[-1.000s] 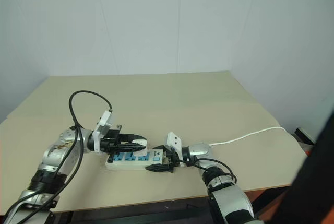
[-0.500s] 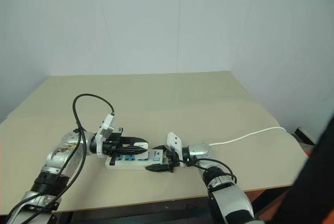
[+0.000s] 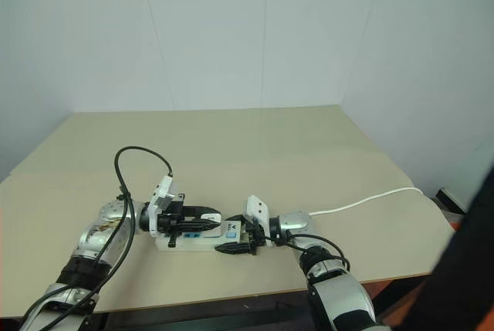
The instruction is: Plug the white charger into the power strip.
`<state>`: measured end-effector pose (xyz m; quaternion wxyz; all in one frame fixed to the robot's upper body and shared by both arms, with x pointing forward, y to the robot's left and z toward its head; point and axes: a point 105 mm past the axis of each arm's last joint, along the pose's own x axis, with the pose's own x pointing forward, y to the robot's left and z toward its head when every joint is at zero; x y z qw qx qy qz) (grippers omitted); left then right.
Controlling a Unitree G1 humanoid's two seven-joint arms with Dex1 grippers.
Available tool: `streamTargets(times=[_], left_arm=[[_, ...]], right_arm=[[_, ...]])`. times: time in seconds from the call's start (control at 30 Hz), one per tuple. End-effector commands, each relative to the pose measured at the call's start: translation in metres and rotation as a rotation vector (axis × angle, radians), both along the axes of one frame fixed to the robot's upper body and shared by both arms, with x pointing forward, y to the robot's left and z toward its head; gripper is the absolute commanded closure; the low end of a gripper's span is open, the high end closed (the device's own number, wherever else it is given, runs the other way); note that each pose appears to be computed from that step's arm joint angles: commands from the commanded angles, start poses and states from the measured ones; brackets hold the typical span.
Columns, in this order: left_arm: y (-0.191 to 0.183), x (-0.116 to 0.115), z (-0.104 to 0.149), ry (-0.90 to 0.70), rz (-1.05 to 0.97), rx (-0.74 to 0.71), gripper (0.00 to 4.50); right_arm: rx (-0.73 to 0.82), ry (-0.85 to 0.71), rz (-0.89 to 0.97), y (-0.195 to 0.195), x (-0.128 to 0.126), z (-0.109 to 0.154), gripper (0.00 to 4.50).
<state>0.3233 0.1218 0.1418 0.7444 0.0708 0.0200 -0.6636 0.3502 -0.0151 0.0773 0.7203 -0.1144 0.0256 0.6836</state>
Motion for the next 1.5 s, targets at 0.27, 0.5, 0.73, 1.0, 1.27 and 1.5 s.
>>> streamTargets(times=[0.27,0.5,0.73,1.0,1.27,1.5], left_arm=[[0.014,-0.002,-0.025,0.069,-0.003,0.108,3.45],[0.027,-0.003,-0.046,0.086,0.033,0.155,3.45],[0.039,-0.010,-0.075,0.117,0.039,0.250,3.45],[0.035,-0.008,-0.069,0.109,0.010,0.245,3.10],[0.035,-0.002,-0.059,0.095,-0.009,0.252,0.74],[0.046,-0.009,-0.002,0.004,-0.070,0.231,0.04]], right_arm=[[-0.020,0.044,0.005,0.002,-0.005,-0.012,1.07],[-0.023,0.046,0.009,0.002,-0.006,-0.012,1.07],[-0.026,0.048,0.011,0.001,-0.006,-0.013,1.07],[-0.029,0.051,0.011,0.000,-0.007,-0.014,1.07],[-0.028,0.050,0.012,0.001,-0.006,-0.013,1.07],[-0.023,0.066,0.017,0.002,-0.008,-0.014,1.07]])
